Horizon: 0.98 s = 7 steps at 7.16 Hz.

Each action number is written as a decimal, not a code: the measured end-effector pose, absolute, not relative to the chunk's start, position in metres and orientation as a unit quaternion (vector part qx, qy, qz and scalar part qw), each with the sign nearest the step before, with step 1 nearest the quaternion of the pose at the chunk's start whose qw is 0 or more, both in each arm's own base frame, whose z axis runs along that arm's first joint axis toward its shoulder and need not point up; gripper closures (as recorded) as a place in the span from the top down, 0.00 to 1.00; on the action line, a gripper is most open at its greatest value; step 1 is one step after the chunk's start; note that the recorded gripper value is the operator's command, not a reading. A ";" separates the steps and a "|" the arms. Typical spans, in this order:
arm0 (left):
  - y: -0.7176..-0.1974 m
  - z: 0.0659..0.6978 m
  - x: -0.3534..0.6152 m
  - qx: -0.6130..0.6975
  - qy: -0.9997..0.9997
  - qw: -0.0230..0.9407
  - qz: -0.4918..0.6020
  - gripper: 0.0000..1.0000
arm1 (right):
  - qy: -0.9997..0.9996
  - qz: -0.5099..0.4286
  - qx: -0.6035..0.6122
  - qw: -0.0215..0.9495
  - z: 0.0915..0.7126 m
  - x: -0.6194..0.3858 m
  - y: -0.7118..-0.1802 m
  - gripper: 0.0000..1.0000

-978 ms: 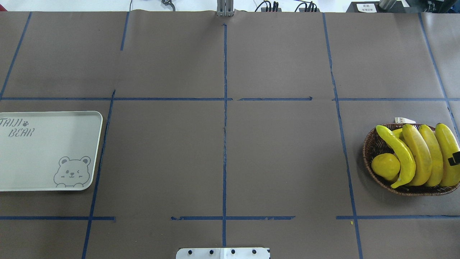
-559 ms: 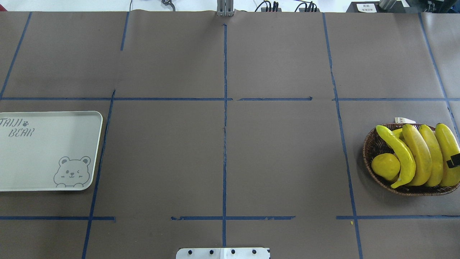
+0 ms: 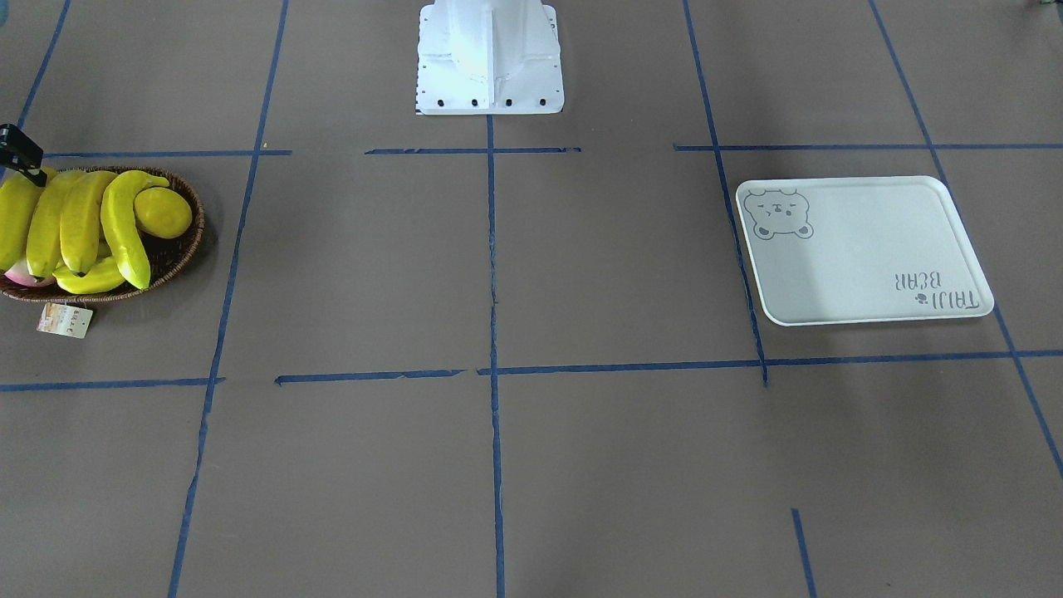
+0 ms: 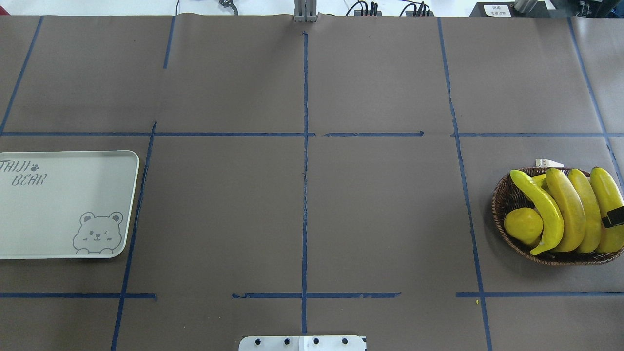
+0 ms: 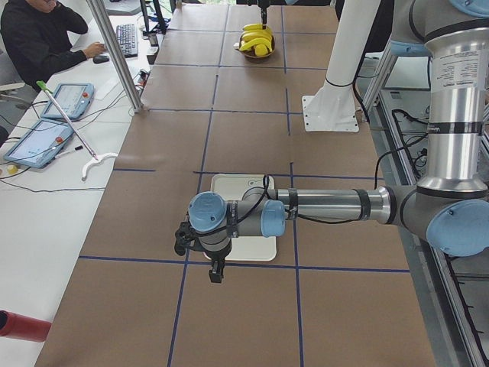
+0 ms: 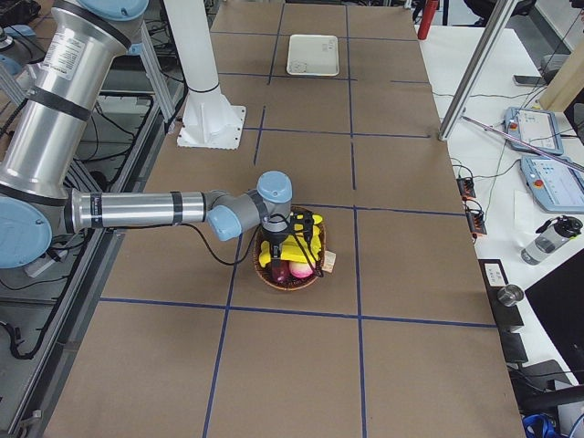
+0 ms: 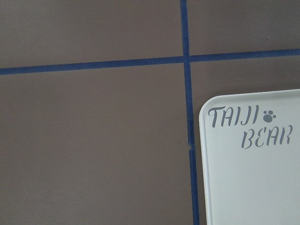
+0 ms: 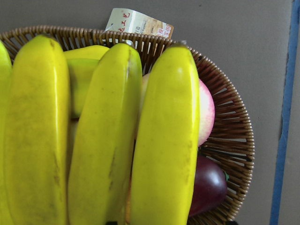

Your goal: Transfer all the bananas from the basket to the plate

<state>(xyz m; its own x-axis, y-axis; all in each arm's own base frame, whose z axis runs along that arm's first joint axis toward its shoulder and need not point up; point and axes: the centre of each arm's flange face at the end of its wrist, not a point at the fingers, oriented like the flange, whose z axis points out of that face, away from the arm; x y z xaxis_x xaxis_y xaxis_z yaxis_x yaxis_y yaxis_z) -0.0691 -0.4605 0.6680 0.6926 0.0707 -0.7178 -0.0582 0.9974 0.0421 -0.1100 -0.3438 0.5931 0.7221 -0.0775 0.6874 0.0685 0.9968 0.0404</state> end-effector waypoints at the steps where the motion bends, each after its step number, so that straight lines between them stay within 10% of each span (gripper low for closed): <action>1: -0.460 0.668 -0.069 0.008 0.390 0.920 0.035 1.00 | -0.371 -0.040 0.006 0.928 0.593 -0.111 -0.345 0.82; 7: -0.461 0.668 -0.069 0.009 0.390 0.920 0.035 1.00 | -0.371 -0.040 -0.001 0.928 0.601 -0.111 -0.344 0.35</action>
<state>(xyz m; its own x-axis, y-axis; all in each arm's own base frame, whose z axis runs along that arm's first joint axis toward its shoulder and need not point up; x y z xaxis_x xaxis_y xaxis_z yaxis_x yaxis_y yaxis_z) -0.0691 -0.4606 0.6676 0.6926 0.0715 -0.7178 -0.0582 0.9974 0.0432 -0.1110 -0.3441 0.6013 0.7213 -0.0731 0.6888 0.0742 0.9969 0.0281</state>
